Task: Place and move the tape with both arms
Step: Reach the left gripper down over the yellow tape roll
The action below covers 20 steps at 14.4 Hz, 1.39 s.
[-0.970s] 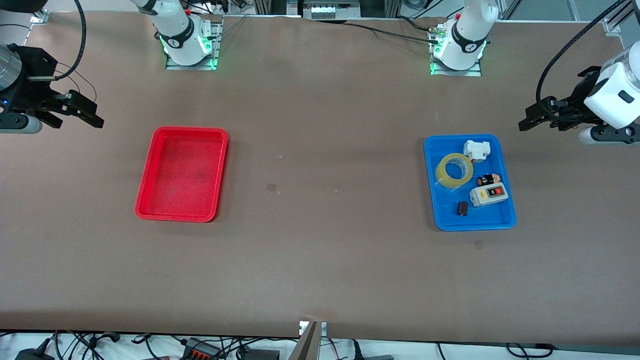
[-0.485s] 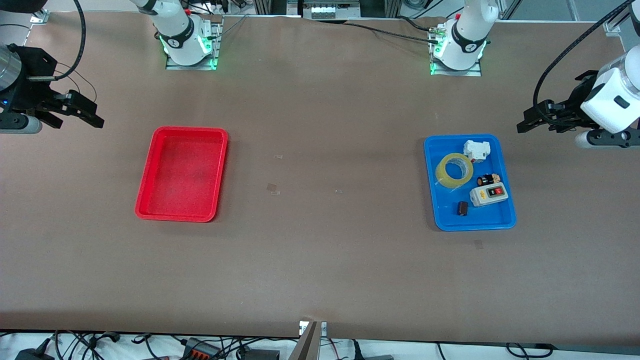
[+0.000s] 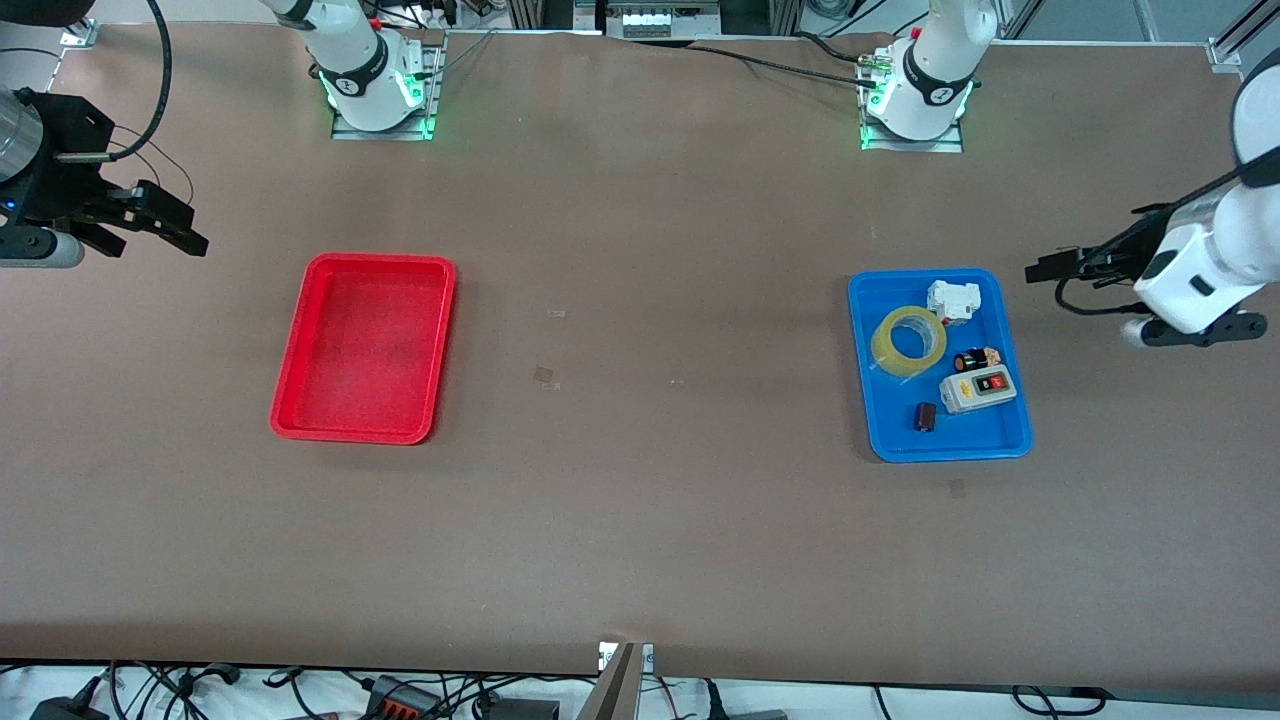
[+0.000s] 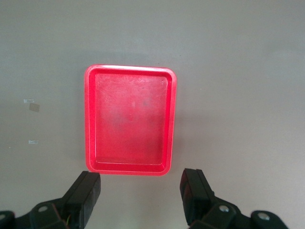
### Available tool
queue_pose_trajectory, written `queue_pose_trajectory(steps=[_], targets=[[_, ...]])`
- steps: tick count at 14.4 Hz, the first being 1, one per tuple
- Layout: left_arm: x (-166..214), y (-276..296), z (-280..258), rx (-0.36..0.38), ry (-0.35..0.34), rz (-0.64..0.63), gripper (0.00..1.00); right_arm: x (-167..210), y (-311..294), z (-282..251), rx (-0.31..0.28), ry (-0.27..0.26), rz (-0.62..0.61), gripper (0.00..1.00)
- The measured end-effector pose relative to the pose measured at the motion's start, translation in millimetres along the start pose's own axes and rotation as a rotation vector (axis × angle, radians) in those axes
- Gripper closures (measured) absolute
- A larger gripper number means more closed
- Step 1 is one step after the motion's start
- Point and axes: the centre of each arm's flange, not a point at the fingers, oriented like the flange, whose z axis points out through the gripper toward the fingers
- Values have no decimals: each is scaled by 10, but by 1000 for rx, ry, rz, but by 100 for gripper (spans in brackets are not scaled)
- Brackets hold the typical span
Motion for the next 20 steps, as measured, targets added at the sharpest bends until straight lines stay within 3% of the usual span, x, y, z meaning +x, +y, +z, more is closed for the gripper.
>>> queue_pose_trajectory(steps=[6, 10, 20], targets=[[244, 48, 1167, -3, 97, 3, 0, 10, -1, 24, 0, -5, 0, 1], [196, 48, 1977, -2, 175, 5, 0, 12, -2, 29, 0, -5, 0, 1], [335, 234, 2956, 7, 160, 41, 0, 12, -2, 30, 0, -6, 0, 1]])
